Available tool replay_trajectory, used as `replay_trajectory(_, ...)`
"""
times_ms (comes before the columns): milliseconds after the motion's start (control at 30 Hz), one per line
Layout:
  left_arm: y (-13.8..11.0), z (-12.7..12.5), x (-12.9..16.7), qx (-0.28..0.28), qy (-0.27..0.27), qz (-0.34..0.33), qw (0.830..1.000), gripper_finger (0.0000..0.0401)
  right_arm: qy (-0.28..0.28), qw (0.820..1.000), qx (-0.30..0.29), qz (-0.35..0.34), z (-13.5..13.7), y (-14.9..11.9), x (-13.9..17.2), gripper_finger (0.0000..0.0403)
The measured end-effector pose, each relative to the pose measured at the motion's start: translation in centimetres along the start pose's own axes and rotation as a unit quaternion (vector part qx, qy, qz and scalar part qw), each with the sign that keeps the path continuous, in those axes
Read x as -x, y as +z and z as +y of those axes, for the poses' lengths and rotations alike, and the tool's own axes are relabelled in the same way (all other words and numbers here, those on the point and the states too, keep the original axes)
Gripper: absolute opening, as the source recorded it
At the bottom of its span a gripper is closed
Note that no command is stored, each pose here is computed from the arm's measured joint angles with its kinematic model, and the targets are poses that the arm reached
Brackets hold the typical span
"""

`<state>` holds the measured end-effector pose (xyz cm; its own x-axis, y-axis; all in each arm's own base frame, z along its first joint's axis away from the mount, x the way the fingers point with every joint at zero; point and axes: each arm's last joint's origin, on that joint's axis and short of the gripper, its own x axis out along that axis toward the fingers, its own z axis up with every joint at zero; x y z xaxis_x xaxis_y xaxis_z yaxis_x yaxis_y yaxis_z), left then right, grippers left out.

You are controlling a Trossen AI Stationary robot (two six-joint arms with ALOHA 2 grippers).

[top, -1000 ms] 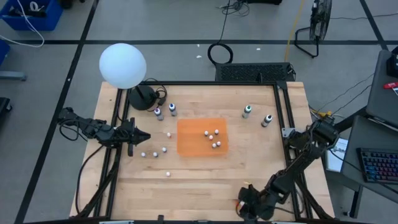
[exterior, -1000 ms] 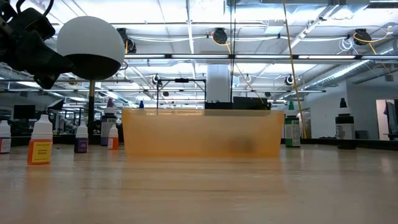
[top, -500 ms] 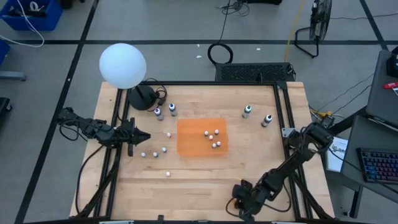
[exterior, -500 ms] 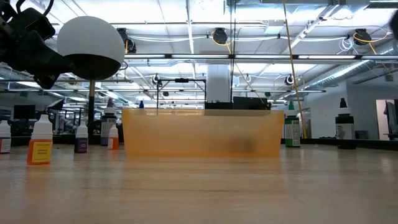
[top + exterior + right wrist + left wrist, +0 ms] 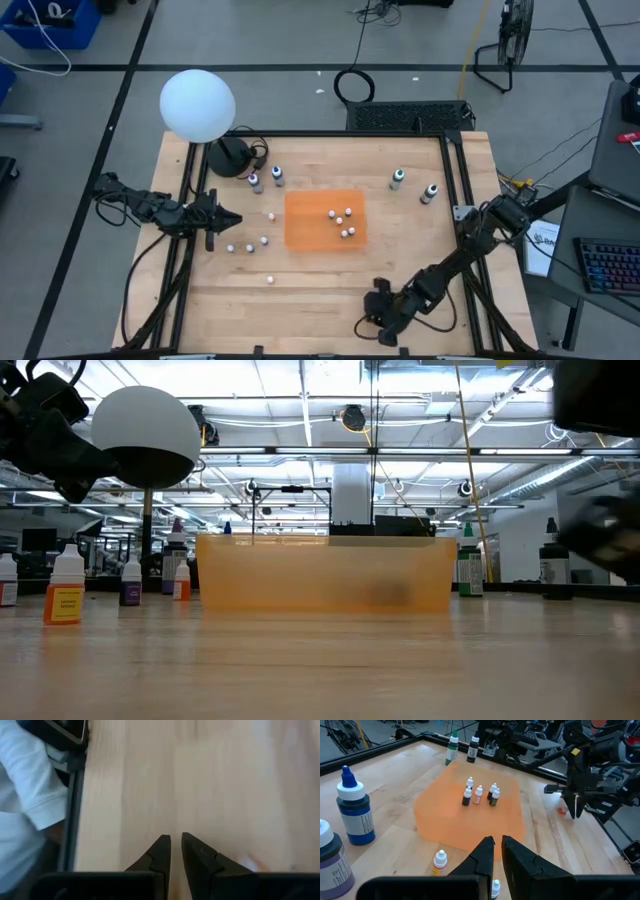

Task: Pick & Place food coloring
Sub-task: Put the small orange food coloring bottle into the orange bin

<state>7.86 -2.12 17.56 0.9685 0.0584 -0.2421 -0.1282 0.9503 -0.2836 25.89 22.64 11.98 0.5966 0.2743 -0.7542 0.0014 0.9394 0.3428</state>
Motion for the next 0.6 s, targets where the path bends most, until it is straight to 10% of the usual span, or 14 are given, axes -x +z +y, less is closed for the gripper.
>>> replay_trajectory(400,0.0,0.0,0.0,0.0,0.0,0.0,1.0,0.0042,-0.095,0.995,0.03,-0.003,-4.0,2.6,0.1,0.0002)
replay_trajectory(600,0.0,0.0,0.0,0.0,0.0,0.0,1.0,0.0042,-0.209,0.977,0.052,-0.002,-3.0,5.9,5.0,0.0001)
